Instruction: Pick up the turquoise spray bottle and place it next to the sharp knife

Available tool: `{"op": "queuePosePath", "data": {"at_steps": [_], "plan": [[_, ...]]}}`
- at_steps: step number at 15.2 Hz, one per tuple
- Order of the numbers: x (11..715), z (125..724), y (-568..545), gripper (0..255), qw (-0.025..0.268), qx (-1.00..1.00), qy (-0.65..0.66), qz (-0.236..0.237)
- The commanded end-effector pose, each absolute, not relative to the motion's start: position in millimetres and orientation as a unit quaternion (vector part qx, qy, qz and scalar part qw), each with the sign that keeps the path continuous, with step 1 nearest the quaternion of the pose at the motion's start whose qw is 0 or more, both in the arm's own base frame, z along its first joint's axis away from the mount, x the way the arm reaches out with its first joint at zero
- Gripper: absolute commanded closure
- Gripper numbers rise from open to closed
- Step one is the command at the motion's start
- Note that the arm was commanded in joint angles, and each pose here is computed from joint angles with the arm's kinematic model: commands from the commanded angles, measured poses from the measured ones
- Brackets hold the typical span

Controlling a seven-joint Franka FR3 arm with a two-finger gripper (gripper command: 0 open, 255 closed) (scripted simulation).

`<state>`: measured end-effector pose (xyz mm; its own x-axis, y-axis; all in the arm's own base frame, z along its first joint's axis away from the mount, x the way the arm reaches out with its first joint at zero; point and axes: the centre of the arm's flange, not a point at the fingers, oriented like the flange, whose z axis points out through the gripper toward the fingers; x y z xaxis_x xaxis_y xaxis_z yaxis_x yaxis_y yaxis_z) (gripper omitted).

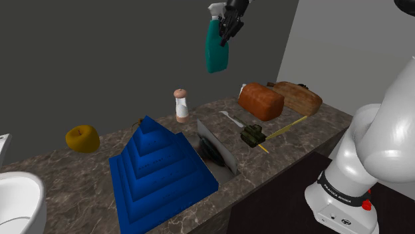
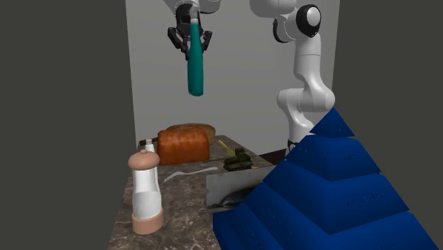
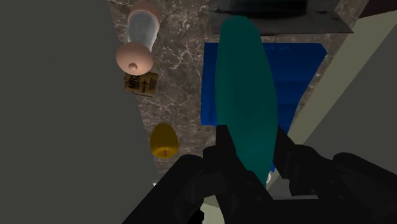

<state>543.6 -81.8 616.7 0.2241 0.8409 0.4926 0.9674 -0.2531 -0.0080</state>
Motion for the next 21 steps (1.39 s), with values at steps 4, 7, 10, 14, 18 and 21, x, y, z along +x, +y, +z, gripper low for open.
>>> {"op": "queuePosePath", "data": {"at_steps": [4, 7, 10, 14, 18, 21], "plan": [[498, 615, -128, 255, 0.159, -0.766, -0.590, -0.199], [468, 615, -155, 255, 0.159, -0.766, -0.590, -0.199], [439, 616, -181, 255, 0.159, -0.766, -0.590, -0.199], [400, 616, -217, 255, 0.159, -0.766, -0.590, -0.199], [359, 616, -253, 255, 0.159, -0.766, -0.590, -0.199], [359, 600, -253, 255, 0.159, -0.766, -0.590, -0.199]]}}
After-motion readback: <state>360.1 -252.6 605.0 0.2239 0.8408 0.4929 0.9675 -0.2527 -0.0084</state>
